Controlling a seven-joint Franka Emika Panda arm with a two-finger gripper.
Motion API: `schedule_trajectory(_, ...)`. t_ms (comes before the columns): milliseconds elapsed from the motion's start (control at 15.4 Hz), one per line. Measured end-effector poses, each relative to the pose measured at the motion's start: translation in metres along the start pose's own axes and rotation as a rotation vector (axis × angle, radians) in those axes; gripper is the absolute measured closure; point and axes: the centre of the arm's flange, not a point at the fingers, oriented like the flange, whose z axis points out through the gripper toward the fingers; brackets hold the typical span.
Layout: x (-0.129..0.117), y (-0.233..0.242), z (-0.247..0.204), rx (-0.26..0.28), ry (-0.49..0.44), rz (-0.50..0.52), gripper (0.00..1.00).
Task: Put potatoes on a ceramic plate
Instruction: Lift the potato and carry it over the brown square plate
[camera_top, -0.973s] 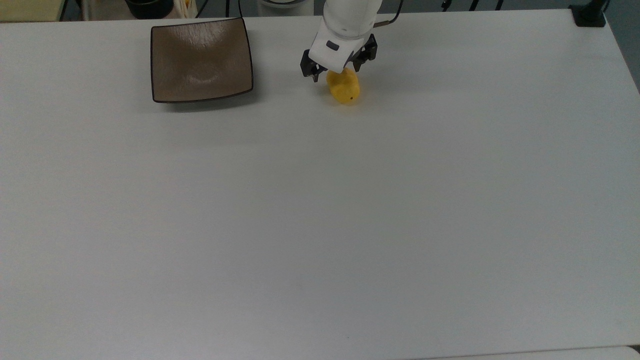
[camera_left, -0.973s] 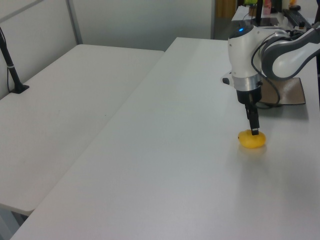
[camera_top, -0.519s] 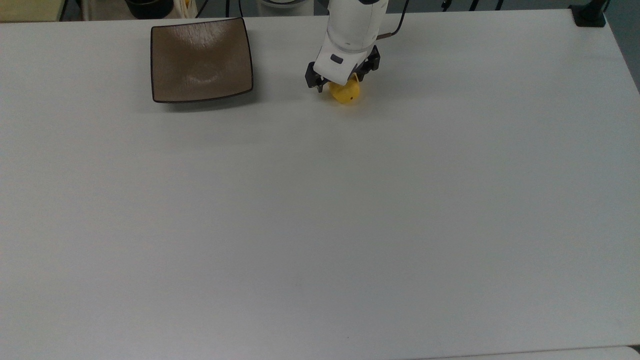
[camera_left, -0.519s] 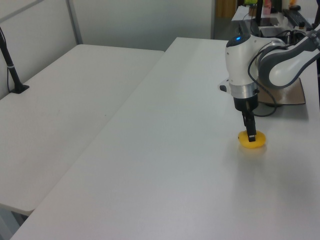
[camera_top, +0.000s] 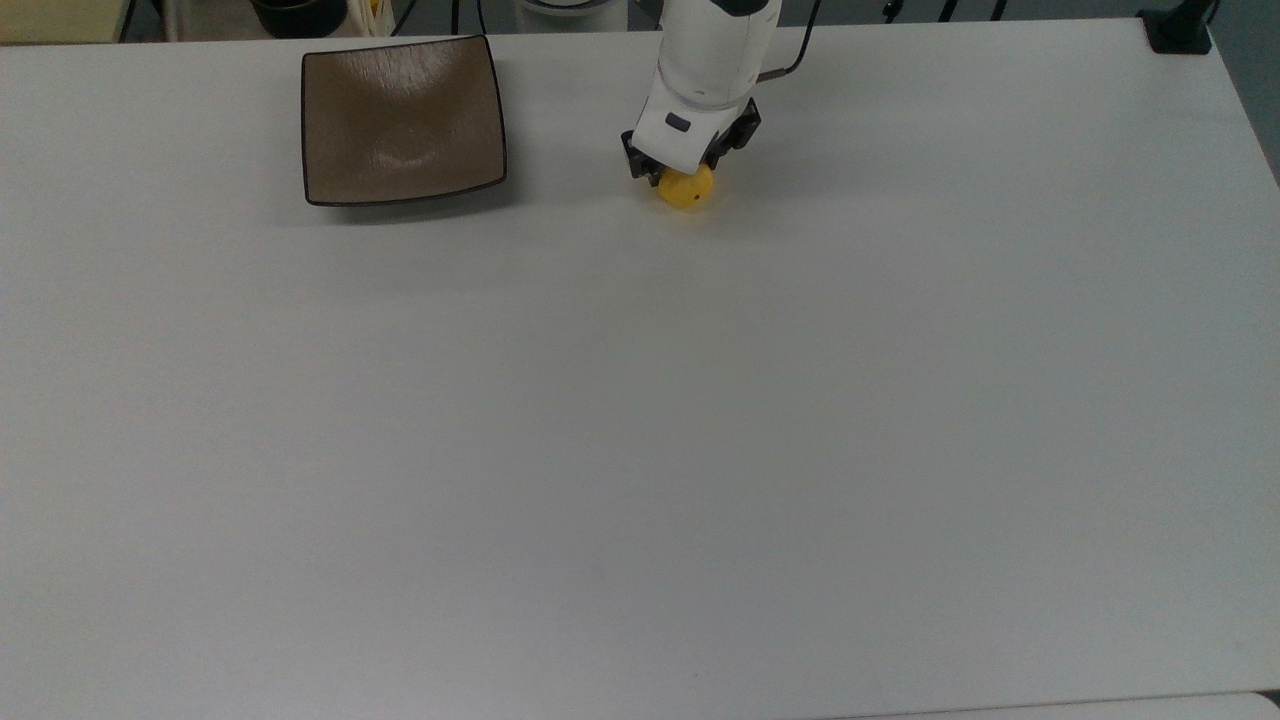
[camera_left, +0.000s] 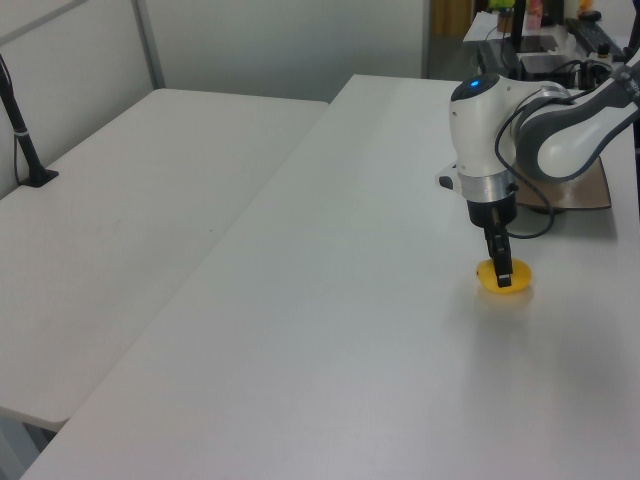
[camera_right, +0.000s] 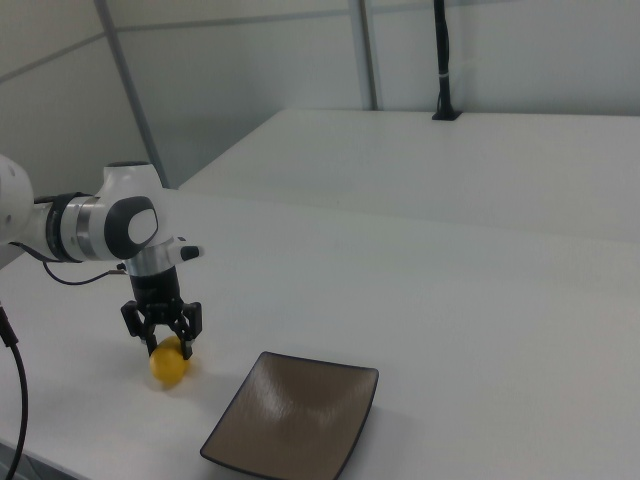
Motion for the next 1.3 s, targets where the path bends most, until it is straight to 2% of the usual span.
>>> schedule_trajectory(324,0.000,0.000,-0.002,-0.001,0.005,0.000,0.33)
schedule_trajectory(584,-0.004,0.001,-0.021,-0.009,0.029,0.003,0.33)
schedule_trajectory(779,-0.011,0.004,-0.036,-0.016,0.013,0.011,0.33)
schedule_trajectory(1038,-0.016,0.028,-0.051,-0.024,0.028,0.051,0.33)
schedule_trajectory(1298,-0.020,0.061,-0.054,-0.072,0.032,0.083,0.33)
